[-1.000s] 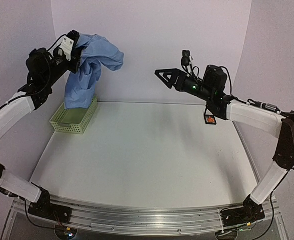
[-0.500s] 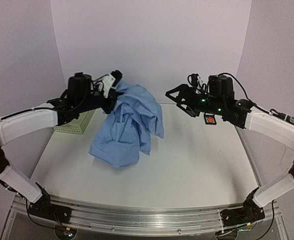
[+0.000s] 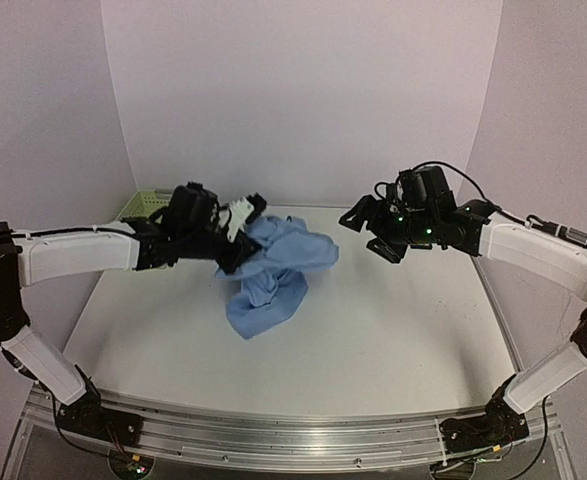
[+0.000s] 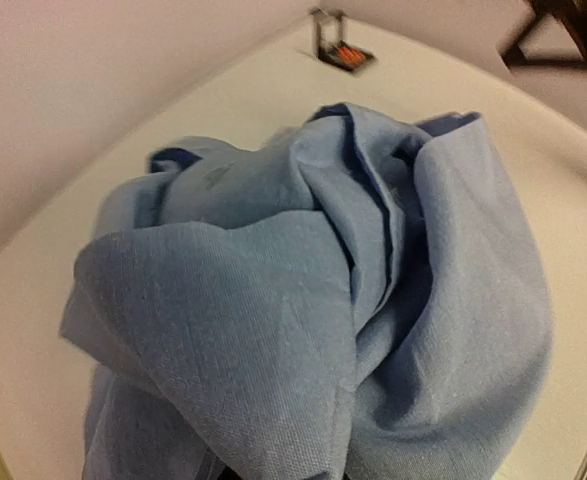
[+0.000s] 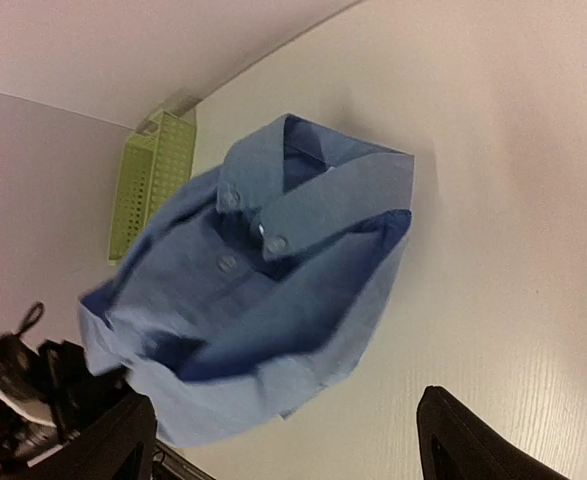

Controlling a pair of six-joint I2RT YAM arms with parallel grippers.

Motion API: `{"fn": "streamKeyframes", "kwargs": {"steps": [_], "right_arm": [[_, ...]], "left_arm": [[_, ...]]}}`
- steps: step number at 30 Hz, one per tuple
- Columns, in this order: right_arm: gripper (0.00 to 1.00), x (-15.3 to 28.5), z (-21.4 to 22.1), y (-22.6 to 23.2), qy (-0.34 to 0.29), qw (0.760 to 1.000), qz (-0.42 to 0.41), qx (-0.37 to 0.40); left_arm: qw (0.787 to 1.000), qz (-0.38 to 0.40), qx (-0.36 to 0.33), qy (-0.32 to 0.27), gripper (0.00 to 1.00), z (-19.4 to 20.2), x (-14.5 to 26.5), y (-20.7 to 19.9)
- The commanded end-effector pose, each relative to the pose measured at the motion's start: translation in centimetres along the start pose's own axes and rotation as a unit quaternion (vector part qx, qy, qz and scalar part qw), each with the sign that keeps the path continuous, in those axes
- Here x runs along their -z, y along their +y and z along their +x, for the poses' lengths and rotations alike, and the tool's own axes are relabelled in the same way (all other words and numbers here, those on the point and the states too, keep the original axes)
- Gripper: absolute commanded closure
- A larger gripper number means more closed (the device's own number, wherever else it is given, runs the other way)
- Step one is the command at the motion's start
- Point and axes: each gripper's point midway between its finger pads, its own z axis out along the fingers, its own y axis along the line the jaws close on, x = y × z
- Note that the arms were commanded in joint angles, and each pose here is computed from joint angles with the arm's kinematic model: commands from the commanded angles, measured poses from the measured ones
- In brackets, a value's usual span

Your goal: Pin the brooch onto the clothing

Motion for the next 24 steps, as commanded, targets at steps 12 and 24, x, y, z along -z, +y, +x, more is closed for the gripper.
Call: {"fn": "streamKeyframes", "kwargs": {"steps": [12,24], "right_arm": [[0.17,-1.9,7.2,-9.0,0.094,0.991,0.092,-0.017],[0.44,-7.3,9.4,-13.3,0.144,0.977,0.159,0.004]], "left_arm": [[0.952,0.299,-0.057,0.025,0.0,3.7,9.8,-9.0],[0.984,0.134,0.07,0.098,0.43,-3.8,-2.6,2.7]]}}
